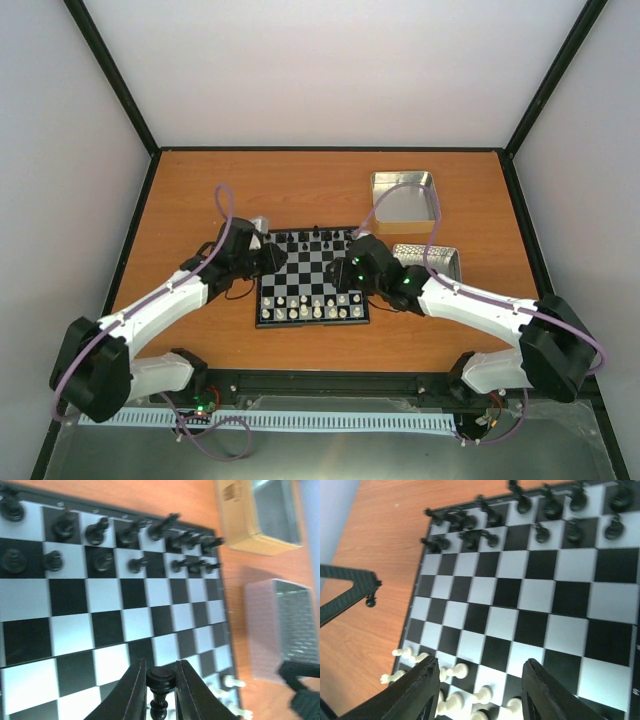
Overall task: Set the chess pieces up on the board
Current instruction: Pick up the chess piece from the chessboard, then place the chess piece on the chessboard.
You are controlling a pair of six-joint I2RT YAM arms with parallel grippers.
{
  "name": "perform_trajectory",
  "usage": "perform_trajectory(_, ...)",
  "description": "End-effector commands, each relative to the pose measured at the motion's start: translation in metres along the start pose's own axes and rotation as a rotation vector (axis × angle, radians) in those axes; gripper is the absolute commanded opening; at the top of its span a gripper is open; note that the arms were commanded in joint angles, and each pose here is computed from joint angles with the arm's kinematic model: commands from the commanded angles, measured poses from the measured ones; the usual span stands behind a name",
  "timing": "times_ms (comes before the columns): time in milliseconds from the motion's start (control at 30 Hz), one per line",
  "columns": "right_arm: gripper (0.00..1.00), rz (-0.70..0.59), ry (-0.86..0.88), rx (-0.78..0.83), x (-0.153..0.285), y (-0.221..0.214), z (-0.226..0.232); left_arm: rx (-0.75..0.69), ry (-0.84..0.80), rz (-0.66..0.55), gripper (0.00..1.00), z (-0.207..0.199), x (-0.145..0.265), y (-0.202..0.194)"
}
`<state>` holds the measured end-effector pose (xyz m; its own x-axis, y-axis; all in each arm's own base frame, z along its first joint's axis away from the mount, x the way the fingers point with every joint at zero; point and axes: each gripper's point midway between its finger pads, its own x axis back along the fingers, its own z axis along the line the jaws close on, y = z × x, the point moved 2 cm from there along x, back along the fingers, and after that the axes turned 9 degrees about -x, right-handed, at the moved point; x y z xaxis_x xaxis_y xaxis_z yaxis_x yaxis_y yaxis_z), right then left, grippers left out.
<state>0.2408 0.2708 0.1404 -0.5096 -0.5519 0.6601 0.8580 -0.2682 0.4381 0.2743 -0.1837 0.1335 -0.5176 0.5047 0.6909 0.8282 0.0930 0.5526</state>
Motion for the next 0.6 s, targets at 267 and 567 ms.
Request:
perform_trajectory(267,0.52,-0.15,0.282,0.305,0.03,0.003,0.096,0.294,-0.466,-0.124,0.12,-0.079,0.059,0.037)
perform_trajectory(567,0.57,-0.252,0.483,0.248,0.067,0.013,0.119,0.534,-0.624,-0.125,0.13,-0.091,0.08,0.04)
